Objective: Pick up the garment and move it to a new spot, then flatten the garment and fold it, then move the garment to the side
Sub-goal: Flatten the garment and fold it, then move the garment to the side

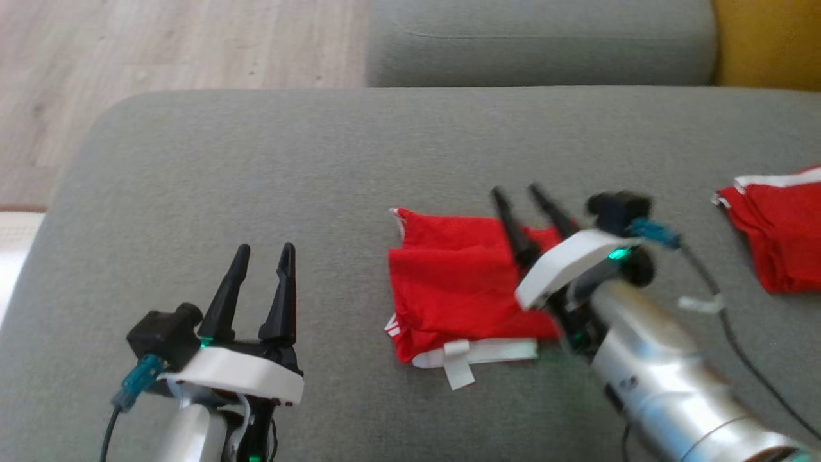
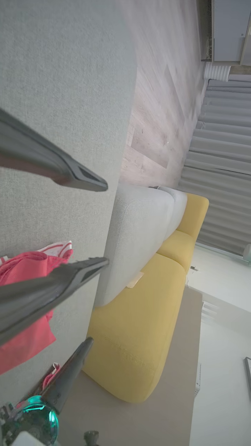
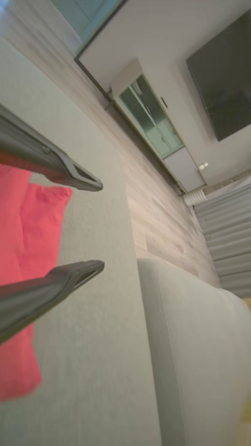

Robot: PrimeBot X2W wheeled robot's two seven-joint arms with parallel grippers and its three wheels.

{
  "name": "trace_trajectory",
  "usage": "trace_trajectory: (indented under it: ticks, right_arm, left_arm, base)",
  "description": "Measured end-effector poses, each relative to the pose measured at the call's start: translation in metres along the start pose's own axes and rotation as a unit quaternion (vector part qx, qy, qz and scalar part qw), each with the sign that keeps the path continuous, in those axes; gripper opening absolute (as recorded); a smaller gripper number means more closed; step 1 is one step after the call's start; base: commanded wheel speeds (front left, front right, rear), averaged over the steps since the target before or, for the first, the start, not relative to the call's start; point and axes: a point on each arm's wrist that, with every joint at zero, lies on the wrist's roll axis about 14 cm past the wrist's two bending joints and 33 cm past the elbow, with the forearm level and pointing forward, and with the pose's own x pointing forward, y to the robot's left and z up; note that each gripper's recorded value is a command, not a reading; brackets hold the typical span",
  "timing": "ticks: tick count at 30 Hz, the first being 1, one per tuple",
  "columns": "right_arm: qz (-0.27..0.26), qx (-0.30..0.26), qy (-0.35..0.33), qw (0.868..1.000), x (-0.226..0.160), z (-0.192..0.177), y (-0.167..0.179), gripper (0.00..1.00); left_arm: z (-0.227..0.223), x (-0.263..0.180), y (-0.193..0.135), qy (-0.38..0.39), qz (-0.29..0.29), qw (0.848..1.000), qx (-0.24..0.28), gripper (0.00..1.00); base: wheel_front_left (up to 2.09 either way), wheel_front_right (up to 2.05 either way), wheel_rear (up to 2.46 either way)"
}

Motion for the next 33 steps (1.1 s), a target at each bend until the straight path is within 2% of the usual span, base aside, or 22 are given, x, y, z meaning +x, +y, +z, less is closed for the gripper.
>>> trace_trajectory:
  ticks: [4,7,9,11,16,25,33]
  right_arm:
    - [-0.054,-0.034,-0.052,0.997,-0.011,0.039,-0.047,1.0]
    - [-0.093,-0.072,-0.092,0.989,-0.029,0.067,-0.081,1.0]
    - [-0.115,-0.091,-0.099,0.984,-0.044,0.066,-0.096,1.0]
    - [-0.136,-0.087,-0.096,0.982,-0.059,0.052,-0.105,1.0]
    - [-0.172,-0.077,-0.086,0.978,-0.09,0.019,-0.11,1.0]
    - [-0.196,-0.079,-0.111,0.971,-0.109,0.022,-0.112,1.0]
    - [-0.188,-0.068,-0.118,0.973,-0.108,0.025,-0.104,1.0]
  left_arm:
    - [0.0,0.008,-0.009,-0.002,-0.012,1.0,-0.003,1.0]
    - [0.001,0.013,-0.014,-0.004,-0.021,1.0,-0.005,1.0]
    - [0.0,0.016,-0.016,-0.003,-0.022,1.0,-0.006,1.0]
    - [0.0,0.017,-0.018,-0.004,-0.025,1.0,-0.009,1.0]
    - [0.001,0.02,-0.021,-0.006,-0.031,0.999,-0.01,1.0]
    - [0.001,0.021,-0.02,-0.006,-0.03,1.0,-0.006,1.0]
    - [-0.003,0.017,-0.017,0.0,-0.025,1.0,-0.002,1.0]
  base:
    - [0.0,0.0,0.0]
    - [0.0,0.0,0.0]
    - [0.0,0.0,0.0]
    - [0.0,0.0,0.0]
    - [0.0,0.0,0.0]
    - [0.0,0.0,0.0]
    - [0.0,0.0,0.0]
